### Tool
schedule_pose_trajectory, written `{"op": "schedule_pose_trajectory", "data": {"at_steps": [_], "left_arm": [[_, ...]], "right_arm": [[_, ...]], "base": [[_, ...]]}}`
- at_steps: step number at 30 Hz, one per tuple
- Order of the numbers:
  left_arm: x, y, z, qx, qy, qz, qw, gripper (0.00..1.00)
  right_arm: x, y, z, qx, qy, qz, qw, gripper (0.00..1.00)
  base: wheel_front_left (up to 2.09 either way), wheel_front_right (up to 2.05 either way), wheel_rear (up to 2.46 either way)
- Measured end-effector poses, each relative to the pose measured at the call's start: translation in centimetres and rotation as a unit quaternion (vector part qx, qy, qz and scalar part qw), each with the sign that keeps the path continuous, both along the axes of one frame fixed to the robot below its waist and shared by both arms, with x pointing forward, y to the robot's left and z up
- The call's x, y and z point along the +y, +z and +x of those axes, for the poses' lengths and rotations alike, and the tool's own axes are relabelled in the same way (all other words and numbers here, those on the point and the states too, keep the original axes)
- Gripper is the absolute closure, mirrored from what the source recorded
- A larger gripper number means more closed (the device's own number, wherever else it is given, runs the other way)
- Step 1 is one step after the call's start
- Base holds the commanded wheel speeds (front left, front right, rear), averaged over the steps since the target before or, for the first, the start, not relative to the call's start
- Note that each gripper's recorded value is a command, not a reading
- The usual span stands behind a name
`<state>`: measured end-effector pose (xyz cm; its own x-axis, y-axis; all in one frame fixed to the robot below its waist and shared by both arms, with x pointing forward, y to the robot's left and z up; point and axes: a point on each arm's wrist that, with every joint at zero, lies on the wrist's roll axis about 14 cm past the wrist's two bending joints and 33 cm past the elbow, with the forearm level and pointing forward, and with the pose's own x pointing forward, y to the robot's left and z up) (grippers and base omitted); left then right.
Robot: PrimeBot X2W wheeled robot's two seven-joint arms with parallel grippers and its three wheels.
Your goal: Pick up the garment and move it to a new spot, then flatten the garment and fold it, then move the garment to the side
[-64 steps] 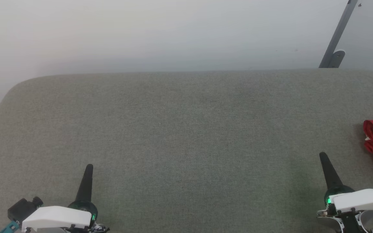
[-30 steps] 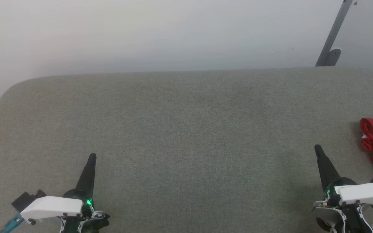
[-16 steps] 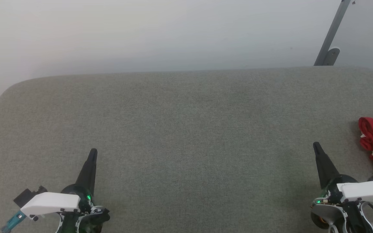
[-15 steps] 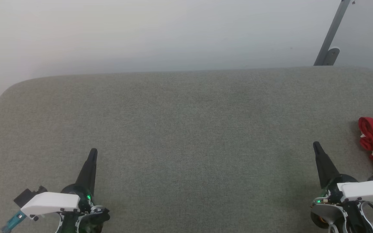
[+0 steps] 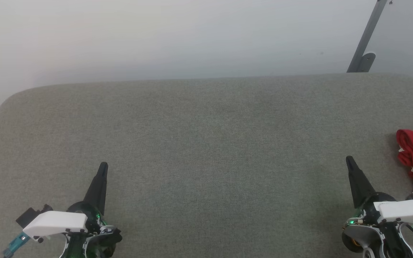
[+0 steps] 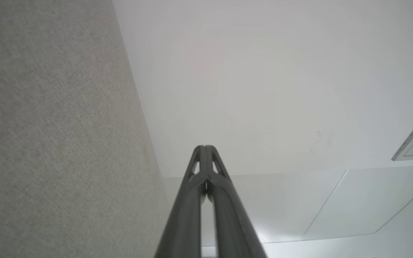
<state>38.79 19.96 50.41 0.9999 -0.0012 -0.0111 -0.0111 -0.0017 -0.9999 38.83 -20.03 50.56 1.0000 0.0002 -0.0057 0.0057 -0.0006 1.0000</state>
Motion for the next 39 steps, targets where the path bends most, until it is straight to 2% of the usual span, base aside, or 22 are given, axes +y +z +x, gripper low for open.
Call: {"op": "schedule_pose_trajectory", "data": {"at_steps": [39], "left_arm": [[0.00,0.00,-0.01,0.000,0.000,-0.001,1.000,1.00]], "right_arm": [[0.03,-0.01,0.00,0.000,0.000,0.000,1.000,1.00]], "base": [[0.00,0.00,0.00]]}}
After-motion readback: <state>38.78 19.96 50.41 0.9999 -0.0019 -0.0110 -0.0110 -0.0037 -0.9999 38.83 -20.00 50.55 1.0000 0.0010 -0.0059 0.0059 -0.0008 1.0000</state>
